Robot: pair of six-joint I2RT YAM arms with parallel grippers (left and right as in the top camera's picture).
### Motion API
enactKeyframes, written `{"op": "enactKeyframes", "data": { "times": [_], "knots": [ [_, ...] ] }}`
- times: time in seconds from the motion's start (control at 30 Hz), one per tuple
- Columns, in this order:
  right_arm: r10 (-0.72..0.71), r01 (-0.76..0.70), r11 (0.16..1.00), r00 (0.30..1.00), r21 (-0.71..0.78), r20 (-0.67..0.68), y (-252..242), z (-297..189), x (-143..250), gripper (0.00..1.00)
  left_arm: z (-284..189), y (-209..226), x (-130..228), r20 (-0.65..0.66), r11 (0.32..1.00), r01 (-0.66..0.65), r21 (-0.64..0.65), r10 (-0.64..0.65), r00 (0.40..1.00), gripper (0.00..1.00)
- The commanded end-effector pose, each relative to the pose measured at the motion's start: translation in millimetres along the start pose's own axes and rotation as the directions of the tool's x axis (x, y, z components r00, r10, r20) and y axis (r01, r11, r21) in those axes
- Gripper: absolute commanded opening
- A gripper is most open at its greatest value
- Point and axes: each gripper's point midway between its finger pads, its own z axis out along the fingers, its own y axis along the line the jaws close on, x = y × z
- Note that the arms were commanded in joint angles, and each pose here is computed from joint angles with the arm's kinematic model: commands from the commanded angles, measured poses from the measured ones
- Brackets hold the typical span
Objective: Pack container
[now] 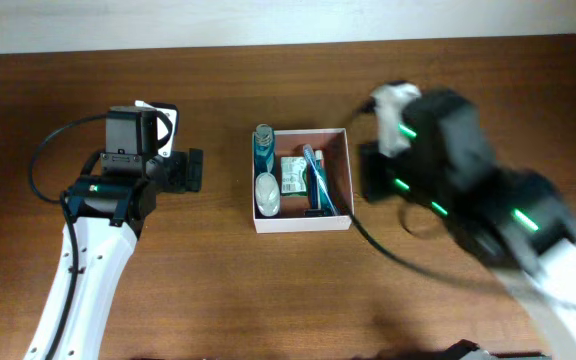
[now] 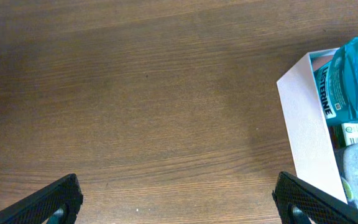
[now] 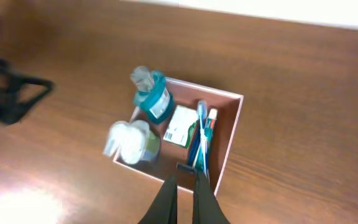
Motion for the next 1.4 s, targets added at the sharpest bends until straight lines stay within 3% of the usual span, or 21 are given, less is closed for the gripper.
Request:
{"op": "enactKeyframes", "data": {
  "times": [0.0, 0.37, 0.63, 0.97, 1.37],
  "knots": [
    [0.011, -0.008, 1.000, 0.994, -0.024, 0.112, -1.3, -62.3, 2.5, 0.04, 1.0, -0.1, -1.2, 0.001, 1.000, -0.014, 0.005, 0.014, 1.000, 0.99],
    [0.100, -0.062, 0.991, 0.926, -0.116, 0.363, -18.3, -200.0, 67.7, 0.04, 1.0, -0.1, -1.2, 0.001, 1.000, -0.014, 0.005, 0.014, 1.000, 1.00],
    [0.129, -0.043, 0.984, 0.840, -0.174, 0.527, -32.6, -267.2, 124.5, 0.04, 1.0, -0.1, -1.2, 0.001, 1.000, -0.014, 0.005, 0.014, 1.000, 1.00],
    [0.139, -0.047, 0.985, 0.798, -0.169, 0.587, -51.5, -291.0, 180.1, 0.05, 1.0, -0.1, -1.2, 0.001, 1.000, -0.014, 0.005, 0.014, 1.000, 1.00],
    [0.132, -0.066, 0.988, 0.824, -0.138, 0.551, -59.9, -282.5, 200.7, 0.04, 1.0, -0.1, -1.2, 0.001, 1.000, -0.014, 0.005, 0.014, 1.000, 0.99]
  ]
}}
